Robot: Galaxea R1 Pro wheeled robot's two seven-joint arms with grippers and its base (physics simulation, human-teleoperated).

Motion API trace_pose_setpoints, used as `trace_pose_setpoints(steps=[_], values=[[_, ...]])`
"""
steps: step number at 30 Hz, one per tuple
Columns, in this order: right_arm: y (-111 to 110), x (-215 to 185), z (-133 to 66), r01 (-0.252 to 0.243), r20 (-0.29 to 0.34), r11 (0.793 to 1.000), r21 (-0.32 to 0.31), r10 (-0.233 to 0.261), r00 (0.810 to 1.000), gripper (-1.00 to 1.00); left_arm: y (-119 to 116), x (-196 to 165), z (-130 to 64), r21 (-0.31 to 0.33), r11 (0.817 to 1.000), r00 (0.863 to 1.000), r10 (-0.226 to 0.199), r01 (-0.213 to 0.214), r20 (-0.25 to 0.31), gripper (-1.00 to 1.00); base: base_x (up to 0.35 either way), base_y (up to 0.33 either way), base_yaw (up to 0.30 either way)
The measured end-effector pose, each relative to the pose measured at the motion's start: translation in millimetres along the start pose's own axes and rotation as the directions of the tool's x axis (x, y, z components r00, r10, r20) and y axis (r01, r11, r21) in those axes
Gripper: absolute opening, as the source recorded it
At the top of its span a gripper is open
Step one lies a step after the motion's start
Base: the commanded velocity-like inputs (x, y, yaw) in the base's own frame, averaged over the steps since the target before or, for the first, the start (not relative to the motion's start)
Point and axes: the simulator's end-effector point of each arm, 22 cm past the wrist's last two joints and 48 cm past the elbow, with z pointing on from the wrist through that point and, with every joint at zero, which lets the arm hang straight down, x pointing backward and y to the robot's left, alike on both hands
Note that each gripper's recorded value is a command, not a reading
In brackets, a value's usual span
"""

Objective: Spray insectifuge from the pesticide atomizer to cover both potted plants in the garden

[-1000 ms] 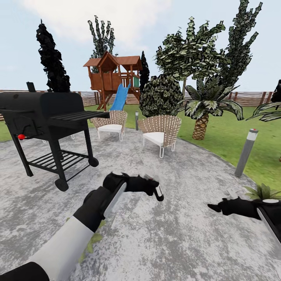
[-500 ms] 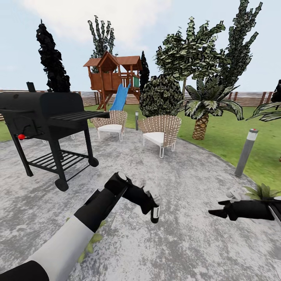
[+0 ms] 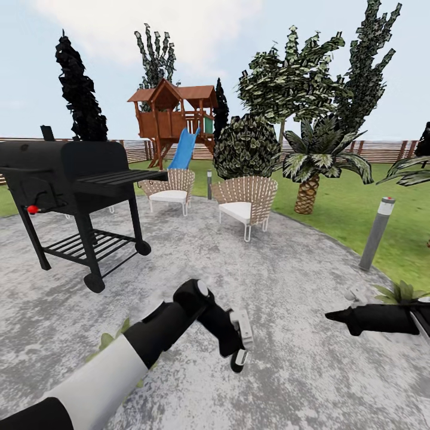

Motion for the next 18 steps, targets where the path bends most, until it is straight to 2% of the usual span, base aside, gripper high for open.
trace_pose_setpoints(steps=[3,5,7,8,12,15,17,18], values=[[-2,-19,-5.2,-0.039,0.008,0.999,0.014,0.039,0.999,-1.00,-2,1,1.9,0.004,1.000,1.000,0.007,-0.007,-0.007,-1.00,0.000,0.000,0.000],[-5,-58,-14.8,-0.021,0.063,0.999,0.028,0.019,0.998,-1.00,-3,1,2.4,0.005,1.000,1.000,0.016,-0.016,-0.005,-1.00,0.000,0.000,0.000],[-4,-85,-15.1,-0.001,0.098,0.999,0.045,-0.004,0.995,-1.00,-2,1,2.5,0.005,1.000,1.000,0.019,-0.019,-0.005,-1.00,0.000,0.000,0.000],[-5,-94,-9.0,0.008,0.103,0.997,0.075,-0.016,0.995,-1.00,-2,1,2.4,0.006,1.000,1.000,0.020,-0.020,-0.004,-1.00,0.000,0.000,0.000],[-12,-97,21.1,0.037,0.054,0.979,0.203,-0.048,0.997,-1.00,-2,1,2.3,0.006,1.000,1.000,0.021,-0.021,-0.003,-1.00,0.000,0.000,0.000],[-4,-98,36.4,0.047,0.037,0.974,0.219,-0.057,0.998,-1.00,-2,1,2.3,0.005,1.000,1.000,0.025,-0.025,-0.002,-1.00,0.000,0.000,0.000],[-1,-99,39.8,0.050,0.034,0.974,0.220,-0.059,0.998,-1.00,-2,0,2.4,0.005,0.999,0.999,0.038,-0.038,0.002,-1.00,0.000,0.000,0.000],[0,-99,41.7,0.052,0.033,0.974,0.219,-0.060,0.998,-1.00,-3,0,2.6,0.006,0.998,0.998,0.058,-0.058,0.008,-1.00,0.000,0.000,0.000]])
